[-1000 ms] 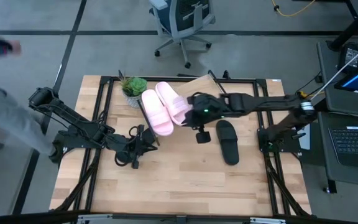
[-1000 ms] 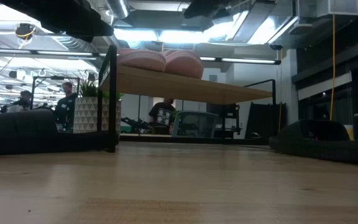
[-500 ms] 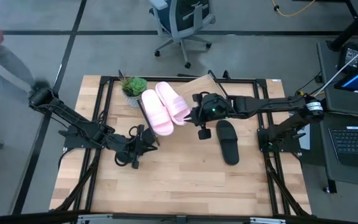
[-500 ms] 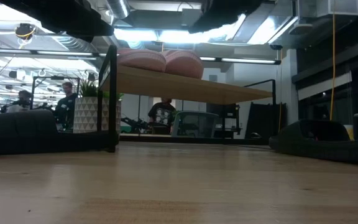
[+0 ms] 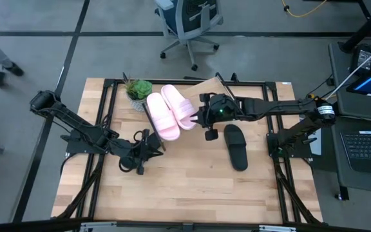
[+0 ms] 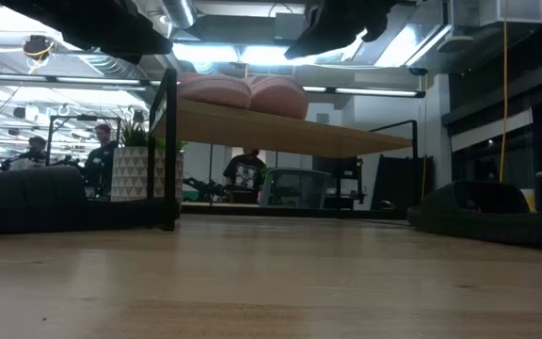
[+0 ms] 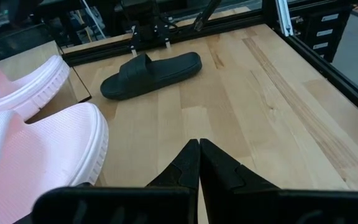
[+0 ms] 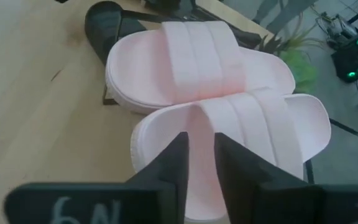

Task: Pick and place slides into the shelf
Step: Put the pink slide on the shelf, then put the left black slide on the shelf

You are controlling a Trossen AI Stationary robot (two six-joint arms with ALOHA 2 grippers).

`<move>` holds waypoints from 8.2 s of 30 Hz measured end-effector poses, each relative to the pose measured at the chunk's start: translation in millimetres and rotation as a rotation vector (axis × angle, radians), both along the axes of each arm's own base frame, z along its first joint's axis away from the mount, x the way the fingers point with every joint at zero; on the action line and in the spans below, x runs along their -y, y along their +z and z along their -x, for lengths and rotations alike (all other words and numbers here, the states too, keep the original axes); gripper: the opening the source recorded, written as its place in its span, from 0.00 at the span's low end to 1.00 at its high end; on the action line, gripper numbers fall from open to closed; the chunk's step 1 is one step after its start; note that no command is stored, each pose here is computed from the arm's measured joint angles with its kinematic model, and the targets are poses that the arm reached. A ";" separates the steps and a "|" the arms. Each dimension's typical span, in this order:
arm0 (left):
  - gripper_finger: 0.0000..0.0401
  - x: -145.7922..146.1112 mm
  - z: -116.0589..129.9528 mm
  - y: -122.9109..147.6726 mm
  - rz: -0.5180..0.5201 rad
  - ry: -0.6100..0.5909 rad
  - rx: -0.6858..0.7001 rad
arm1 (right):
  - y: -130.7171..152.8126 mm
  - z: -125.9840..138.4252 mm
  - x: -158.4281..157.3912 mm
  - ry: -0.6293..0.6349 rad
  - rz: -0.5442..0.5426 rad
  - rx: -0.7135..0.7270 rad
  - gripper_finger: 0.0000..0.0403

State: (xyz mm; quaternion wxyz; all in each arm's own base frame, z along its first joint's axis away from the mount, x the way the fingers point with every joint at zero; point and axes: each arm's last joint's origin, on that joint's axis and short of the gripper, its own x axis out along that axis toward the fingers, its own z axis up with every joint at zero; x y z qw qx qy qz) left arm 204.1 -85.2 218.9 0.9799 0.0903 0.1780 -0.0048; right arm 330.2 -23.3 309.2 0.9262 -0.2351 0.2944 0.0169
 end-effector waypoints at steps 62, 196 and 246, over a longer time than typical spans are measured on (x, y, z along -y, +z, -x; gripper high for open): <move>0.01 0.0 0.0 0.0 -0.001 0.000 0.000 | -31.9 -25.4 3.9 -0.229 0.180 -0.059 0.29; 0.01 8.2 -1.1 20.3 0.002 -0.033 0.058 | 10.7 19.9 -68.6 -0.060 0.081 -0.009 0.48; 0.01 37.4 25.0 42.7 0.029 -0.181 0.146 | -80.7 130.0 -112.0 -0.038 -0.277 0.283 0.48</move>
